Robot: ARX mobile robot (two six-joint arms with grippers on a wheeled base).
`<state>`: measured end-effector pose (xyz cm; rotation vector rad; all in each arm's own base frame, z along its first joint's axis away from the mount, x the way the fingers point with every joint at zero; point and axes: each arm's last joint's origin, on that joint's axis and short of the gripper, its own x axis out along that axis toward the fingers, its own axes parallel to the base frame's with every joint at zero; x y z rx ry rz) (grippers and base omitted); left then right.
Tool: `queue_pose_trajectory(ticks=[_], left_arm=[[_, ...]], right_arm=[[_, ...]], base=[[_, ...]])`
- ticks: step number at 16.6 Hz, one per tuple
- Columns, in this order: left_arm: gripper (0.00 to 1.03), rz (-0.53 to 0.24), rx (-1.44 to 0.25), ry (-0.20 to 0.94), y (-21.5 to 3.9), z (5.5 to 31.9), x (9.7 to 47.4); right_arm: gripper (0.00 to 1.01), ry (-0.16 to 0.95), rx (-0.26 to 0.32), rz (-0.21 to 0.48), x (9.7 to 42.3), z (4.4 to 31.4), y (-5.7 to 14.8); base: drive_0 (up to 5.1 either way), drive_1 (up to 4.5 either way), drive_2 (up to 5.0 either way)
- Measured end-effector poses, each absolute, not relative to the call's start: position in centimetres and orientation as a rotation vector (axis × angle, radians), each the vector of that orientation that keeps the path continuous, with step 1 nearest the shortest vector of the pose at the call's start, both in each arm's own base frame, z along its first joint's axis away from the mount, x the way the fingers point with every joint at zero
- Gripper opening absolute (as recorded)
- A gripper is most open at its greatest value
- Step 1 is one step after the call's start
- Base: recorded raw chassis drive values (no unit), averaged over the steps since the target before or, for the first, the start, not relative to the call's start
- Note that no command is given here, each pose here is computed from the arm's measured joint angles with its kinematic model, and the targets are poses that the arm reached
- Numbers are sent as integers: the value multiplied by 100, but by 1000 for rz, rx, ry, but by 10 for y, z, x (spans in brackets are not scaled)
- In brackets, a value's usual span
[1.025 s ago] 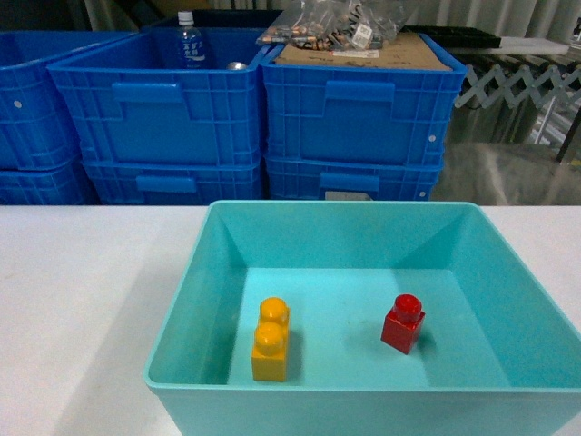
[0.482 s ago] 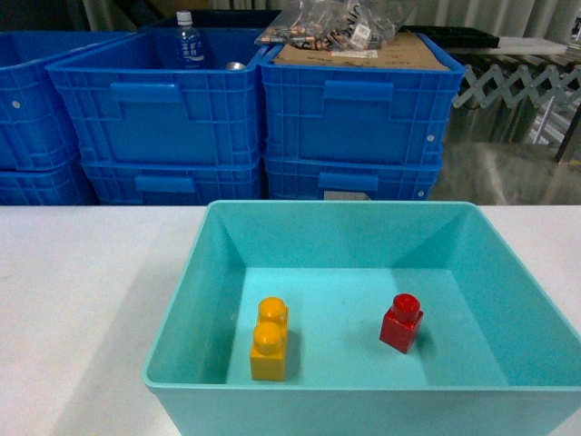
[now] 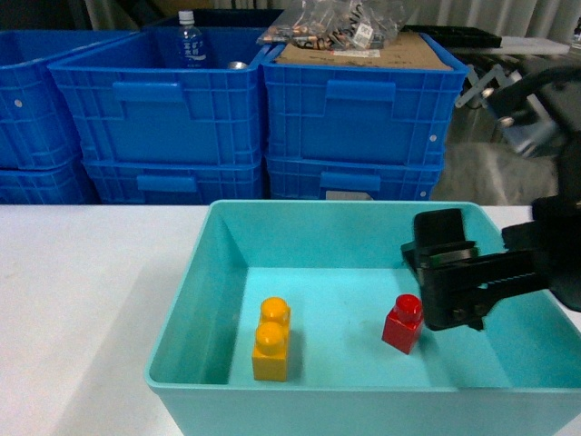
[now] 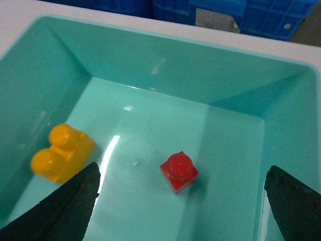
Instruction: Pick red block from blue box to shelf
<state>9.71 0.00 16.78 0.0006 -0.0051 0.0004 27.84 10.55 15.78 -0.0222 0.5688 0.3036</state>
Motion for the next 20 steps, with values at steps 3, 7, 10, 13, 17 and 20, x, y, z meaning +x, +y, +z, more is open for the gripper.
queue_pose_trajectory(ticks=[3,7,10,13,17,20], left_arm=[[98,0,1,-5,0,168,97],[98,0,1,-5,0,168,97],[98,0,1,-5,0,168,97],[98,0,1,-6,0,168,97],[98,0,0,-5,0,168,97],[98,0,1,-5,0,168,97]], right_arm=[[98,681,-6,274,318,126,109],[98,725,-8,267,354,107,120],[98,782,-28,263,361,90,129],[98,829,-24,249,366,76,137],[66,896,-54,187,366,60,141],[40,895,-53,179,365,61,143]], base=[[0,0,0],[0,0,0],[0,0,0],[0,0,0],[0,0,0],[0,0,0]])
